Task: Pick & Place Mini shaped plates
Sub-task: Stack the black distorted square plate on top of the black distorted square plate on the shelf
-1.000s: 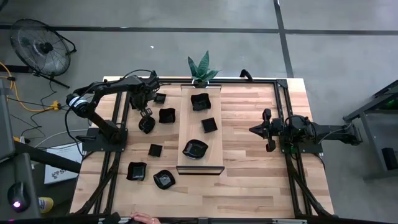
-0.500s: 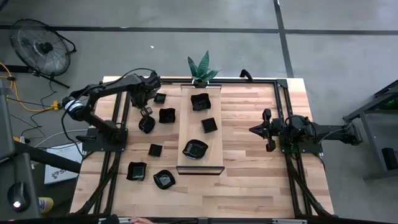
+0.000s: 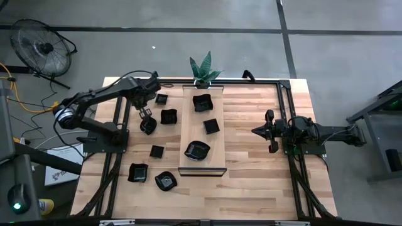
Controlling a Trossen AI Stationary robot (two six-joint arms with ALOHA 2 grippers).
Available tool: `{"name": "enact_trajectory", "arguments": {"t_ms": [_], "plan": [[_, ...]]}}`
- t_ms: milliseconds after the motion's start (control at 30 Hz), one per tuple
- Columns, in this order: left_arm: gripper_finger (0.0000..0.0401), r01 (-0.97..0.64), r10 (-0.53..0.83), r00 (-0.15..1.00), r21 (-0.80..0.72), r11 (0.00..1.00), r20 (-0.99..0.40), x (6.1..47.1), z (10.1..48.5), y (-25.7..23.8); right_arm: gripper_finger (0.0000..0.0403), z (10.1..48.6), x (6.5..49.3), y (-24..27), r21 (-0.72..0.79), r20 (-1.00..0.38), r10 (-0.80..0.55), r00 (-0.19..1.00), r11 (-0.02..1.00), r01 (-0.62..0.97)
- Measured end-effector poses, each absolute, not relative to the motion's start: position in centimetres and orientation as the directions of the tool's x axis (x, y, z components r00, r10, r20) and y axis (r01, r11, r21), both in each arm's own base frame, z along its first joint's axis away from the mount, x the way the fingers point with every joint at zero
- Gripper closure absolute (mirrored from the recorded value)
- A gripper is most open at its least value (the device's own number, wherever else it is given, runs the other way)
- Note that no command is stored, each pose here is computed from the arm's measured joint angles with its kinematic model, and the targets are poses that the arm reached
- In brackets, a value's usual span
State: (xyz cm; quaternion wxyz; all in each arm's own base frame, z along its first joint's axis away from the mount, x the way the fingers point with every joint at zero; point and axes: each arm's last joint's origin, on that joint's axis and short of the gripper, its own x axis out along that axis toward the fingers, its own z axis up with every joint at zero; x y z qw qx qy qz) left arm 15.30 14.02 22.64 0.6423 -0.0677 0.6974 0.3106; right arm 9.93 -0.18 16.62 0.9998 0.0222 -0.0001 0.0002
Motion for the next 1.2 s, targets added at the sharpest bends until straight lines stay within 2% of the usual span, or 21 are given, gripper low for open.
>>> {"name": "enact_trajectory", "arguments": {"t_ms": [200, 700, 1000, 1200], "plan": [[0.0401, -0.456, 0.387, -0.132, 0.402, 0.794, -0.913, 15.4, 23.8, 12.7, 0.0391, 16.6, 9.9, -0.2, 0.044, 0.0, 0.001, 1.0, 0.999, -0.001], [0.0401, -0.411, 0.492, 0.026, 0.44, 0.799, -0.87, 15.3, 26.2, 10.0, 0.0391, 16.6, 9.9, -0.2, 0.044, 0.0, 0.001, 1.0, 0.999, -0.001], [0.0401, -0.248, 0.515, 0.199, 0.465, 0.85, -0.834, 16.7, 29.6, 8.5, 0.0391, 16.6, 9.9, -0.2, 0.044, 0.0, 0.001, 1.0, 0.999, -0.001], [0.0401, -0.053, 0.522, 0.311, 0.534, 0.844, -0.794, 17.8, 31.2, 7.3, 0.0391, 16.6, 9.9, -0.2, 0.044, 0.0, 0.001, 1.0, 0.999, -0.001]]}}
